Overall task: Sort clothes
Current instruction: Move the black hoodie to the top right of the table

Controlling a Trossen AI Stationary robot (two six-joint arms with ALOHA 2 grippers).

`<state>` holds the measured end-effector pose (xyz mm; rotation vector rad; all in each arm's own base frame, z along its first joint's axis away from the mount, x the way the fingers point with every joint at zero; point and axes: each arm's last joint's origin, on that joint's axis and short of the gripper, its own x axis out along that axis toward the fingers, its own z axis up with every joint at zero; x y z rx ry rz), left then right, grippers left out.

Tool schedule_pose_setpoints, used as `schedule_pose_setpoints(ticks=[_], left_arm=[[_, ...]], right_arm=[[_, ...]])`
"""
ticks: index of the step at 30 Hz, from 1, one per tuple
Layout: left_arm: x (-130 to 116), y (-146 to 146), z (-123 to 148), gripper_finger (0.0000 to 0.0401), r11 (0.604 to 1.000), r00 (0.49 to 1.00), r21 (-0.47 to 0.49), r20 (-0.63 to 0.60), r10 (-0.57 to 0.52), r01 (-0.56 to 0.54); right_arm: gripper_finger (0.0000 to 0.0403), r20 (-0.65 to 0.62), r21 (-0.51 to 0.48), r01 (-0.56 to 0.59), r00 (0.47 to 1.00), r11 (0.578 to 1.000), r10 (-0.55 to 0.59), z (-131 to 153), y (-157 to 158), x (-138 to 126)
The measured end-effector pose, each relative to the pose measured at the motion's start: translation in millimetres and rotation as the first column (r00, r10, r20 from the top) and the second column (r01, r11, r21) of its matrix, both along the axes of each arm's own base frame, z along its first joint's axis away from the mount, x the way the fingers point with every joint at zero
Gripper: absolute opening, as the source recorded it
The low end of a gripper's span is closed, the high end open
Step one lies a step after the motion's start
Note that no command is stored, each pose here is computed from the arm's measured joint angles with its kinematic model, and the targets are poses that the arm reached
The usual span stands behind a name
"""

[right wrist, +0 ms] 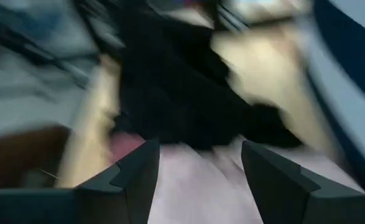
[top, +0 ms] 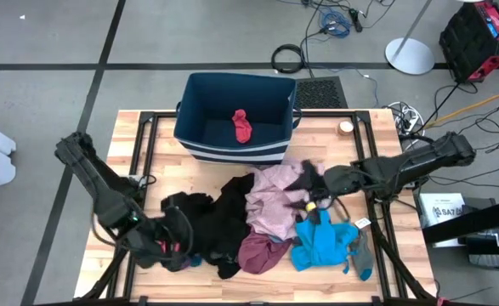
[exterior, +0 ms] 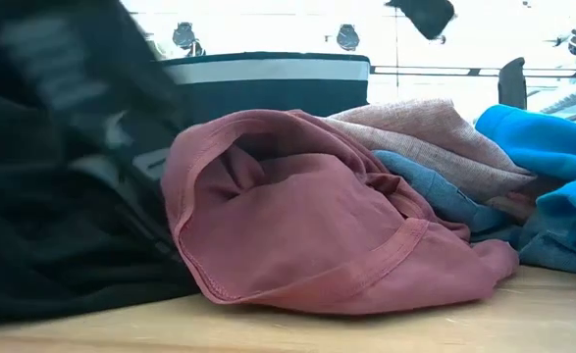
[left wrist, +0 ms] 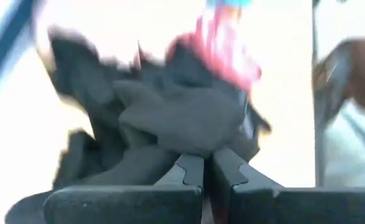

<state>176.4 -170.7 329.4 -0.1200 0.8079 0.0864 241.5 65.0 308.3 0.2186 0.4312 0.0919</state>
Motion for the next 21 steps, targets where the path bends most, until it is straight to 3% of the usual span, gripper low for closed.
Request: schedule_pose_setpoints(ticks=[4, 9, 14, 18, 21], left_arm=[[3.6, 5.9, 41.8, 0.0003, 0.991, 0.978, 0.132, 0.206, -0.039, 0.012], [20.8, 15.8, 65.5, 0.0003, 0.973, 0.941, 0.233, 0.327, -0.085, 0.007], [44.4, 27.7, 60.9, 0.0003, 0.968, 0.950, 0.252, 0.303, -0.081, 0.002], [55.4, 30.0, 55.4, 0.0003, 0.974, 0.957, 0.224, 0.274, -0.092, 0.030], [59.5, 30.0, 53.1, 0.0003, 0.973, 0.959, 0.226, 0.261, -0.110, 0.050]], right_arm=[[0.0215, 0.204, 0.042, -0.178, 0.965, 0.983, 0.166, -0.5, 7.8, 22.5], [0.0215, 0.265, -0.051, -0.193, 0.943, 0.980, 0.199, 10.1, 13.4, 58.4], [0.0215, 0.232, -0.198, -0.194, 0.943, 0.961, 0.238, 15.1, 24.3, 98.3], [0.0215, 0.233, -0.344, -0.072, 0.959, 0.936, 0.160, 21.4, 31.6, 112.3], [0.0215, 0.228, -0.394, -0.041, 0.963, 0.918, 0.141, 19.8, 35.6, 119.6]])
